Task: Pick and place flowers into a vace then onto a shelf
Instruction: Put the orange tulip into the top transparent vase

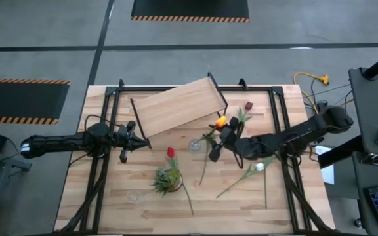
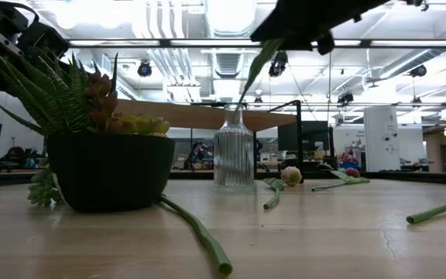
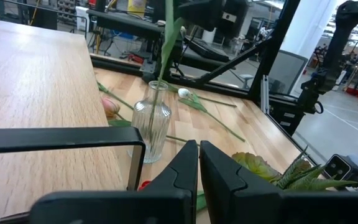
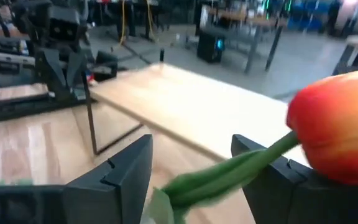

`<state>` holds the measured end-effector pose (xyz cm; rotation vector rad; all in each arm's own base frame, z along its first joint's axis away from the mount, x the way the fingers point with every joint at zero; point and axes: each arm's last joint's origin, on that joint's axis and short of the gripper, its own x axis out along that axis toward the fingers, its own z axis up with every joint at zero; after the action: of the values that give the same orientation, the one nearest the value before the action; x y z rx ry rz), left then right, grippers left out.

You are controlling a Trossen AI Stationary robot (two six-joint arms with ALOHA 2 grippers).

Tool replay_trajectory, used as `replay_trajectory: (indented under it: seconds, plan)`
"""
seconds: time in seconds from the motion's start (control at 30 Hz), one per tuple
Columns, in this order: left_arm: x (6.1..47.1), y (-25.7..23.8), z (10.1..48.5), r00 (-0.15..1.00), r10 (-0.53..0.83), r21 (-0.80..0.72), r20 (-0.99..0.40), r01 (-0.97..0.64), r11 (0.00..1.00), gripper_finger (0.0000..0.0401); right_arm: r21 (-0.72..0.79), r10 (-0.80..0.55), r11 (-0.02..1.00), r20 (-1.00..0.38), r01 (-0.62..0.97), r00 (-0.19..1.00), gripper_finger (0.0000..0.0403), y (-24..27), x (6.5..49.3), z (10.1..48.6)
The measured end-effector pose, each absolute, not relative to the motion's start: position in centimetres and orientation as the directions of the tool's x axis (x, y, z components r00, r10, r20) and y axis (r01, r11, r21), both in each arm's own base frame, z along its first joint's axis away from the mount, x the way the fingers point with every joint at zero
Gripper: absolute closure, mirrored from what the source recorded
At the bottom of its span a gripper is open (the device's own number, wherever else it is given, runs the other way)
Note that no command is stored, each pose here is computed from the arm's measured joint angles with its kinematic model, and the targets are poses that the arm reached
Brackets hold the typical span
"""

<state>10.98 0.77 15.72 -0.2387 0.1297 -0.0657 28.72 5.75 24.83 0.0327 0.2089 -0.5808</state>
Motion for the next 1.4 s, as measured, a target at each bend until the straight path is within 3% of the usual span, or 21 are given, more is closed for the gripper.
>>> replay_trajectory:
  seconds: [0.27, 0.63, 1.13, 1.3, 1.4]
  plan:
    - [11.0, 0.8, 15.7, 0.989, -0.08, -0.24, -0.12, 0.05, 0.97, 0.04, 0.046, -0.466, 0.876, -0.179, 0.481, 0.866, 0.0164, 5.8, 28.2, 26.9]
    - [11.0, 0.8, 15.7, 0.989, -0.08, -0.24, -0.121, 0.049, 0.97, 0.04, 0.003, -0.468, 0.882, -0.107, 0.471, 0.877, 0.0114, 6.1, 29.2, 31.0]
    - [11.0, 0.8, 15.7, 0.99, -0.08, -0.24, -0.12, 0.049, 0.97, 0.04, -0.051, -0.466, 0.881, -0.275, 0.471, 0.841, 0.0068, 6.3, 31.8, 27.3]
    - [11.0, 0.8, 15.7, 0.989, -0.08, -0.24, -0.121, 0.049, 0.97, 0.04, -0.142, -0.461, 0.887, -0.339, 0.44, 0.82, 0.0043, 6.7, 33.1, 28.1]
    - [11.0, 0.8, 15.7, 0.989, -0.08, -0.24, -0.121, 0.049, 0.97, 0.04, -0.223, -0.527, 0.85, -0.386, 0.477, 0.758, 0.0035, 6.6, 33.5, 29.2]
